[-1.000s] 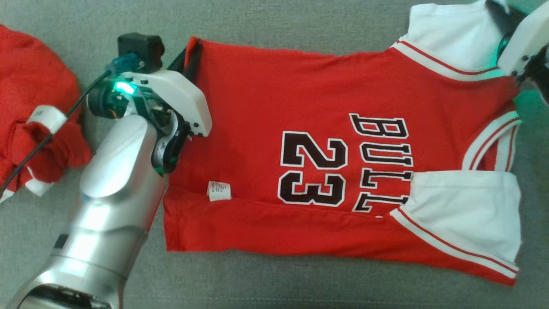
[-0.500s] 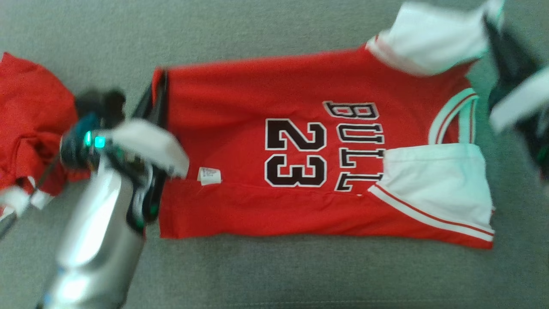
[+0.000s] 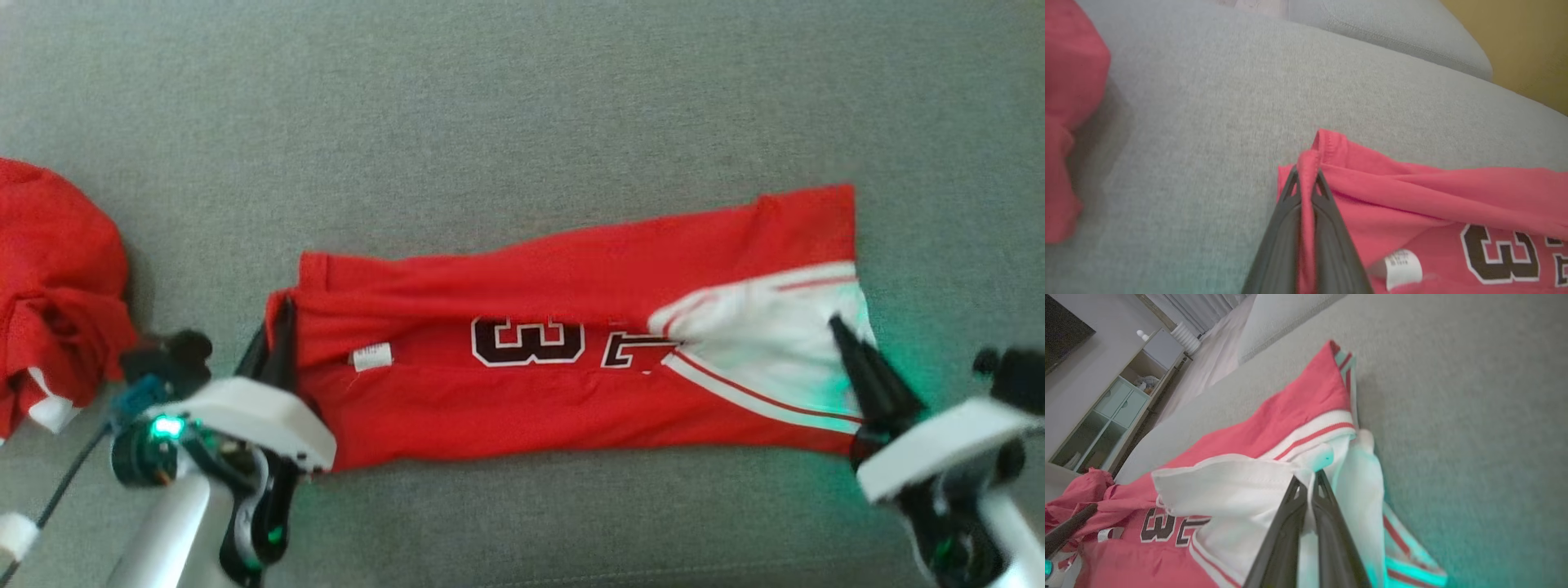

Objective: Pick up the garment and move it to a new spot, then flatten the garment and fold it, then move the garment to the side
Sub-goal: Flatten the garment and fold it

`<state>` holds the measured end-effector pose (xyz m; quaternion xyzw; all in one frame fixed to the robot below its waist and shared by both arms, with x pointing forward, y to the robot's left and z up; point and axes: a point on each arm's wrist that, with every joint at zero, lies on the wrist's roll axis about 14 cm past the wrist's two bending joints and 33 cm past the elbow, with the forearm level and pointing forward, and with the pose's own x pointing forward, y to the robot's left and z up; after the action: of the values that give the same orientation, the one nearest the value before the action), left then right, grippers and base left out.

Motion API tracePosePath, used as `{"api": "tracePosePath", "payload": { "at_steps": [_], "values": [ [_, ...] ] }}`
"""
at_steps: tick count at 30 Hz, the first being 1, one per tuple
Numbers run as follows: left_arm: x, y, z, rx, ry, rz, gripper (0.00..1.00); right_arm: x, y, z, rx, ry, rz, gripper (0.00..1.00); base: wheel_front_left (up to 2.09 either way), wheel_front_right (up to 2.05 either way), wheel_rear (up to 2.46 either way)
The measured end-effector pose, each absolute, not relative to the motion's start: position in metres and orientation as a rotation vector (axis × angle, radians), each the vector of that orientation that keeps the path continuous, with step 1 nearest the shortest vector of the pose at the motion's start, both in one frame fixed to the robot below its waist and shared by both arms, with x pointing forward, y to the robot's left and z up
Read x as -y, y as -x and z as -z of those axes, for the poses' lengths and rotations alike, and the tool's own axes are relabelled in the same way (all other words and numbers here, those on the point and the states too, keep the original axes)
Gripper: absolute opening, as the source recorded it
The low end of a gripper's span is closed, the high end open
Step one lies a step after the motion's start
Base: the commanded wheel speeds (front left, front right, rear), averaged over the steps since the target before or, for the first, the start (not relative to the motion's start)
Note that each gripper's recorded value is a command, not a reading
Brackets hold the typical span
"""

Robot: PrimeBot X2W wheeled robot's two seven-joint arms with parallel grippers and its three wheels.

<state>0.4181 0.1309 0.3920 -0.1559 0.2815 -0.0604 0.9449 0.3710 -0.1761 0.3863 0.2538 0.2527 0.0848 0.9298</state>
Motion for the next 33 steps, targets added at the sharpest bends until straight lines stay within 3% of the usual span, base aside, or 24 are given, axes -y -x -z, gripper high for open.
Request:
{"api": "tracePosePath", "payload": {
  "at_steps": [1,2,9,23,33],
  "values": [
    [-0.131,-0.418,-0.392,-0.573,0.318,0.123,0.76,0.176,-0.371,-0.386,-0.518,-0.52,-0.174,1.0,0.0,0.0,0.0],
    [-0.131,-0.414,-0.389,-0.586,0.322,0.121,1.0,0.175,-0.365,-0.384,-0.53,-0.529,-0.167,1.0,0.0,0.0,0.0],
    [-0.137,-0.408,-0.386,-0.555,0.306,0.085,1.0,0.17,-0.351,-0.394,-0.494,-0.551,-0.142,1.0,0.0,0.0,0.0],
    [-0.137,-0.421,-0.479,-0.059,0.037,0.037,1.0,0.207,-0.387,-0.502,-0.086,-0.195,-0.104,1.0,0.0,0.0,0.0],
    [-0.136,-0.42,-0.488,-0.049,-0.011,0.036,1.0,0.197,-0.391,-0.517,-0.064,-0.133,-0.115,1.0,0.0,0.0,0.0]
  ]
}}
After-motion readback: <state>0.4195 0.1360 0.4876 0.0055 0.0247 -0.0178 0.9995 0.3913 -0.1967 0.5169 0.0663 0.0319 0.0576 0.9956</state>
